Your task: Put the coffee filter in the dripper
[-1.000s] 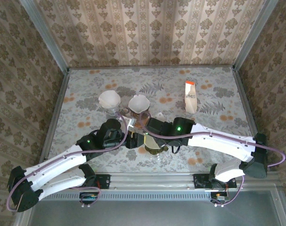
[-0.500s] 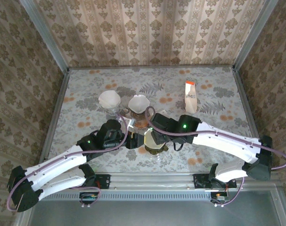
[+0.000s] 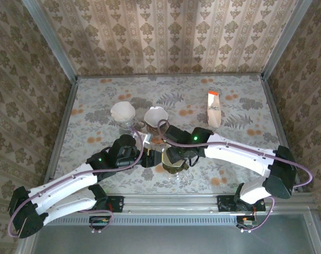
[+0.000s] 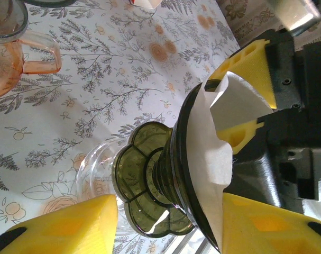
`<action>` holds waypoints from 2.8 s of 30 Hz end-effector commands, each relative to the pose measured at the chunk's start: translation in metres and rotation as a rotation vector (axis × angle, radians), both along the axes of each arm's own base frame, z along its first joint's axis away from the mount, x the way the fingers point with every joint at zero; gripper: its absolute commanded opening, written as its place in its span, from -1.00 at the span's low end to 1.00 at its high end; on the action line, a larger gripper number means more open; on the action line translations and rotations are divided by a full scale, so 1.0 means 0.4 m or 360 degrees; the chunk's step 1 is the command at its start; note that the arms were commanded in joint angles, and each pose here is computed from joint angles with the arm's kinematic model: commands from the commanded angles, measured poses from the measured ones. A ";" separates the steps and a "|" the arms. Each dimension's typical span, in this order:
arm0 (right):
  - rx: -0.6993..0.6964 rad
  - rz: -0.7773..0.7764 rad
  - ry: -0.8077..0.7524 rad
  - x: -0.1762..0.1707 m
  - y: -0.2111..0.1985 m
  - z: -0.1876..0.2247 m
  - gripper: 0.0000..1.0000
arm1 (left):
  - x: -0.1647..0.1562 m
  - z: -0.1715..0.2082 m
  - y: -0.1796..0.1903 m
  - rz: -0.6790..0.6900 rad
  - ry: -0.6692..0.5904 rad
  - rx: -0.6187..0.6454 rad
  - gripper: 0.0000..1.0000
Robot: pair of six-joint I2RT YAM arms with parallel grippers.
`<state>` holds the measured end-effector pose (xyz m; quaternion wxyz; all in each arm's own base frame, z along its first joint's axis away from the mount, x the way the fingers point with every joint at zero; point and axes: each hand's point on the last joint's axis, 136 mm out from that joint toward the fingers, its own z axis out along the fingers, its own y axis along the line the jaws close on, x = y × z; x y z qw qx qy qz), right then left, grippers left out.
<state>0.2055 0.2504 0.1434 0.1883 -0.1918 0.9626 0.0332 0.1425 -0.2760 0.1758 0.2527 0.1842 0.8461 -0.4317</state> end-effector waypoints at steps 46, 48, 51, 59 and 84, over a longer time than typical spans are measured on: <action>0.0131 -0.0053 -0.0165 0.015 -0.021 0.071 0.44 | -0.011 -0.010 -0.004 -0.0004 0.0040 -0.0050 -0.06; 0.0155 -0.0075 -0.0192 0.011 -0.036 0.091 0.45 | -0.011 -0.011 -0.004 -0.0004 0.0040 -0.0050 -0.06; 0.0178 -0.0096 -0.0188 -0.005 -0.057 0.099 0.44 | -0.010 -0.009 -0.003 0.0002 0.0040 -0.0056 -0.06; 0.0152 -0.0159 -0.0180 -0.029 -0.110 0.082 0.32 | -0.010 -0.012 -0.004 0.0003 0.0045 -0.0056 -0.07; 0.0284 -0.0026 -0.0183 -0.037 -0.043 0.099 0.44 | -0.011 -0.018 0.000 0.0009 0.0053 -0.0047 -0.02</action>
